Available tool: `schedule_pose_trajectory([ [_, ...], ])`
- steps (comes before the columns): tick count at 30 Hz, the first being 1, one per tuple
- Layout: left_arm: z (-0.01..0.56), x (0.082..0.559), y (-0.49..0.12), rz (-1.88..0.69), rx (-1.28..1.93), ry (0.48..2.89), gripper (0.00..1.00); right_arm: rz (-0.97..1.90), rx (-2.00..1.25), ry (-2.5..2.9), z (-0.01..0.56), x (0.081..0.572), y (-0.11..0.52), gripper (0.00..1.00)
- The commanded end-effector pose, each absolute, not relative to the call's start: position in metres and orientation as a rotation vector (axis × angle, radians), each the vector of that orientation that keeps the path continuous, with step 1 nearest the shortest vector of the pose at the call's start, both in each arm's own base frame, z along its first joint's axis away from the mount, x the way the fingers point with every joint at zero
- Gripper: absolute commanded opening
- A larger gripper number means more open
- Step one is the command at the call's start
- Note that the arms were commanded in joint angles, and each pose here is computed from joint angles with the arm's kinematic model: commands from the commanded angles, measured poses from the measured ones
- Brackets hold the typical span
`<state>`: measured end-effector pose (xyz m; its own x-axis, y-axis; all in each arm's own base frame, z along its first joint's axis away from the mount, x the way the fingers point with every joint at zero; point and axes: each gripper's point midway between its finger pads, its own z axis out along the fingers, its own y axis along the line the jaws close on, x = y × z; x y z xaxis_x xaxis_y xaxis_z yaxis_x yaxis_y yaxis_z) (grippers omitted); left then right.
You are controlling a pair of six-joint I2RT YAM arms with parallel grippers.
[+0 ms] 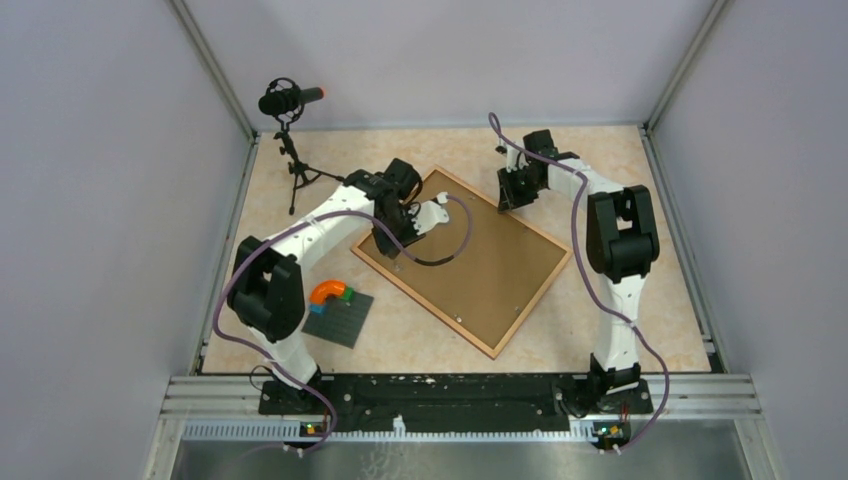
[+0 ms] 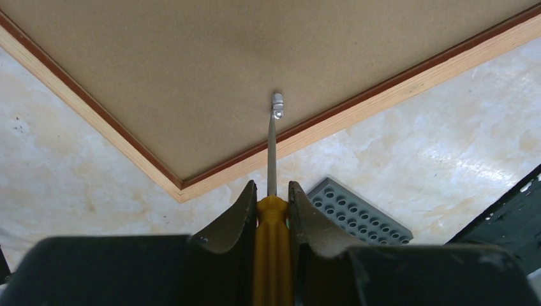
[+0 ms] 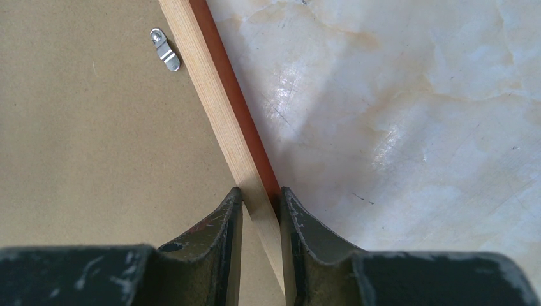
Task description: Take the photo out of the frame
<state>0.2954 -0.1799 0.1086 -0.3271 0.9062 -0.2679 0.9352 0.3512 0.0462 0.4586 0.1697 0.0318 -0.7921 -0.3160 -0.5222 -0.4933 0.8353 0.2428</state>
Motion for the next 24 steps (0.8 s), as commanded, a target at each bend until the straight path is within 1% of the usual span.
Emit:
schedule_pose_trajectory([
  [1, 0.111, 0.299, -0.209, -0.251, 1.626, 2.318, 0.00, 0.495, -0.586, 2.724, 0.007, 0.417, 0.161, 0.00],
  [7, 0.124, 0.297, -0.221, -0.288, 1.630, 2.275, 0.00, 0.495, -0.589, 2.723, 0.008, 0.418, 0.162, 0.00],
  [11, 0.141, 0.288, -0.229, -0.373, 1.650, 2.217, 0.00, 0.499, -0.586, 2.724, 0.009, 0.417, 0.162, 0.00],
  [16, 0.152, 0.255, -0.246, -0.555, 1.772, 2.109, 0.00, 0.503, -0.585, 2.720, 0.008, 0.418, 0.163, 0.00],
  [20, 0.149, 0.230, -0.263, -0.611, 1.894, 2.021, 0.00, 0.506, -0.583, 2.722, 0.009, 0.418, 0.163, 0.00],
  [24, 0.145, 0.217, -0.278, -0.641, 1.950, 1.958, 0.00, 0.514, -0.584, 2.726, 0.008, 0.416, 0.163, 0.00],
])
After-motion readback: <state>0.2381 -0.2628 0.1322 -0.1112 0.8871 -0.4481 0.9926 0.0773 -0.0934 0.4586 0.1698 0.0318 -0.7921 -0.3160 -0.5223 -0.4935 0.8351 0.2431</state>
